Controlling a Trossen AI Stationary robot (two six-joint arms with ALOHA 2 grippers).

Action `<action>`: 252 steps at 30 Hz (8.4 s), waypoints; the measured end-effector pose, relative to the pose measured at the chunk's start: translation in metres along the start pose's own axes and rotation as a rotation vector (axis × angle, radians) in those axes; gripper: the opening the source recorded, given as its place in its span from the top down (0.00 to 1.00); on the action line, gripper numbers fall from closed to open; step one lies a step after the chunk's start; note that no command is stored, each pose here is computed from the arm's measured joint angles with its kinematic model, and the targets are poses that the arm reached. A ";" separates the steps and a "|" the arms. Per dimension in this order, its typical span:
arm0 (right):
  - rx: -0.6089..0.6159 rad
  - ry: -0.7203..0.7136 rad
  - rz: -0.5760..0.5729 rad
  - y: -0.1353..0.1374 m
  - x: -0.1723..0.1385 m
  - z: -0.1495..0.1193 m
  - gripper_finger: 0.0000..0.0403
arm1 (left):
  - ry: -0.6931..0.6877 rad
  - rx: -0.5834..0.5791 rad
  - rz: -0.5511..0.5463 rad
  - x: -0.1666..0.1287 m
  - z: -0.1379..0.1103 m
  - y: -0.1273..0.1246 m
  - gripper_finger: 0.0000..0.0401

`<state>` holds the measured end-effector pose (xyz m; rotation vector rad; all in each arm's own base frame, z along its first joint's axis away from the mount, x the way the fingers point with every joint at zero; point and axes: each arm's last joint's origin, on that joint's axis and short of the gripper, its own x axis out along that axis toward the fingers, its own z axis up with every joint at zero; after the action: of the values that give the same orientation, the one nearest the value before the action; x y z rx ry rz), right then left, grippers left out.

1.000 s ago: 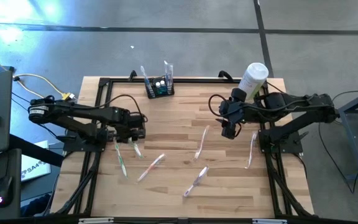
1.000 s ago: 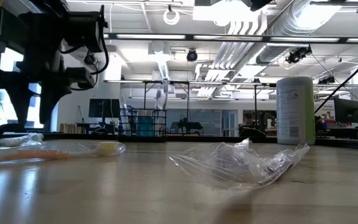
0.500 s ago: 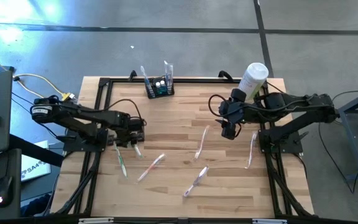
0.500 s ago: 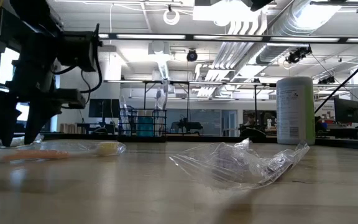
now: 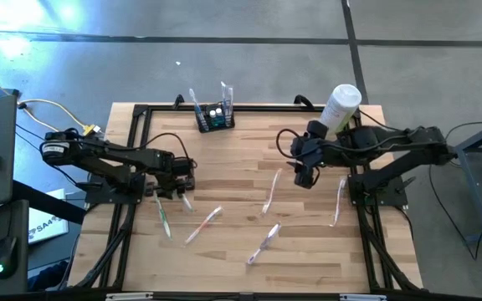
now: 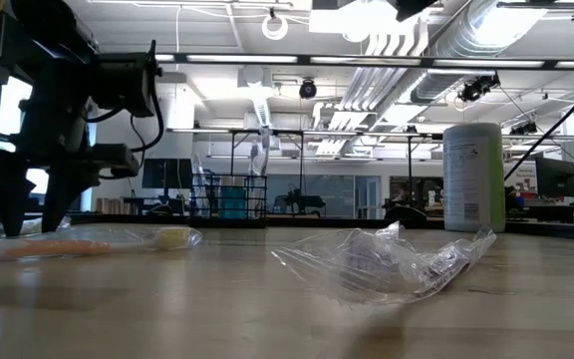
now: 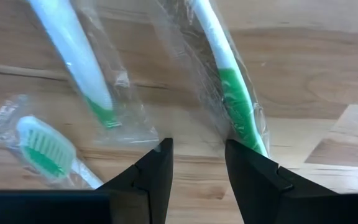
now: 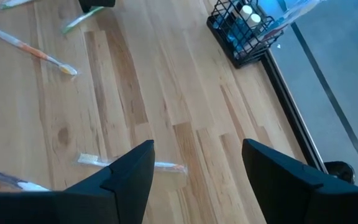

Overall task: Pick & Place toothbrushing station
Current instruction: Put the right green toothbrush into the black wire organizer, then put the top green toothbrush into the black wire organizer

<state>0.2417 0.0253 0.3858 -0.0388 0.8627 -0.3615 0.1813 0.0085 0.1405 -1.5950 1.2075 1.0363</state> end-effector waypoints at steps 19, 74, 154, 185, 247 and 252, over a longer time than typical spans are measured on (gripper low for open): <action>-0.008 -0.001 0.008 -0.001 0.000 0.001 0.41 | -0.018 0.011 -0.066 -0.009 -0.003 -0.014 0.64; 0.007 -0.027 0.014 0.000 0.000 0.003 0.41 | -0.163 0.253 -0.189 -0.017 -0.002 -0.021 1.00; 0.051 0.096 0.038 -0.047 0.032 0.009 0.41 | -1.433 0.618 -0.565 -0.111 0.130 -0.027 1.00; 0.080 -0.003 0.080 -0.059 0.049 0.025 0.41 | -1.330 0.734 -0.439 -0.068 0.146 -0.028 1.00; 0.085 0.005 0.104 -0.065 0.057 0.026 0.41 | -1.346 0.769 -0.427 -0.064 0.153 -0.035 0.72; 0.081 0.028 0.108 -0.064 0.057 0.024 0.41 | -1.402 0.791 -0.459 -0.074 0.148 -0.035 0.71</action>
<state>0.2742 -0.0564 0.3713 0.0879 0.8732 -0.2959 0.1847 0.1748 0.1734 -0.2433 0.1498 0.8670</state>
